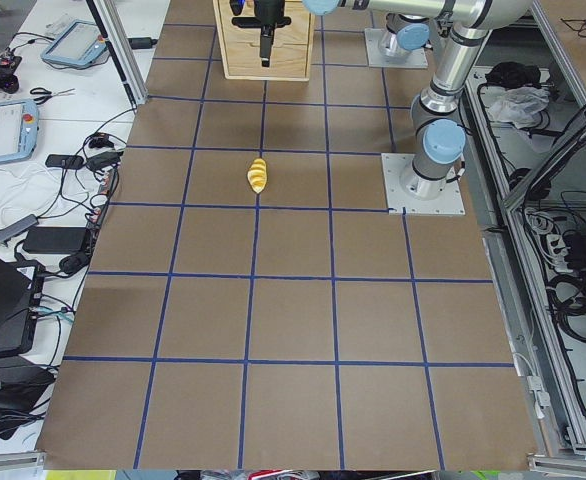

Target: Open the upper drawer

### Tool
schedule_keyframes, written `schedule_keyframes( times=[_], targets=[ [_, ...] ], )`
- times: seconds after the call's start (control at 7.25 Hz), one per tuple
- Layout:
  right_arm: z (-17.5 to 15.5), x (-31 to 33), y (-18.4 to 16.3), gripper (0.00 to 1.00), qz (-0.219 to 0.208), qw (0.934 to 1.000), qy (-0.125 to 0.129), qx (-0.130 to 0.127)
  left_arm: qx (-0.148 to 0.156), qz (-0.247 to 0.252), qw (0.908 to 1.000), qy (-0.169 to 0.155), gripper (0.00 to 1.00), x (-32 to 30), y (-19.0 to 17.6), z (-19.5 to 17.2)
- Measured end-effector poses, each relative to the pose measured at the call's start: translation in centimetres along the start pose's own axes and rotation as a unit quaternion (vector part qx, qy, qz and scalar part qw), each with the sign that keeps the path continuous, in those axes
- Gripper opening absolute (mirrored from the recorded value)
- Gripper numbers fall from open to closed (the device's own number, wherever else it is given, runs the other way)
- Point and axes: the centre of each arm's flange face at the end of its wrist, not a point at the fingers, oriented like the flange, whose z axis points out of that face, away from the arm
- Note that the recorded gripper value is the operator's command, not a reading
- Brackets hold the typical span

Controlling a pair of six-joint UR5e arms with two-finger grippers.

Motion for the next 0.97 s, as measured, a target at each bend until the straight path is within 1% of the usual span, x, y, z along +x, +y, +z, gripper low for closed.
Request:
schedule_keyframes(
  times=[0.28,0.41,0.55,0.69,0.97],
  targets=[
    [0.0,0.0,0.0,1.0,0.0,1.0,0.0,0.0,-0.018,-0.01,0.9997,-0.009,1.0,-0.2,0.1,0.3],
    [0.0,0.0,0.0,1.0,0.0,1.0,0.0,0.0,-0.024,-0.025,0.9994,-0.001,1.0,0.0,-0.3,1.1],
    [0.0,0.0,0.0,1.0,0.0,1.0,0.0,0.0,-0.018,-0.04,0.9987,0.025,1.0,0.6,-1.4,2.0],
    [0.0,0.0,0.0,1.0,0.0,1.0,0.0,0.0,-0.009,-0.05,0.997,0.058,1.0,1.7,-2.6,3.1],
    [0.0,0.0,0.0,1.0,0.0,1.0,0.0,0.0,0.005,-0.063,0.9922,0.107,1.0,6.0,-4.6,5.6]
  ],
)
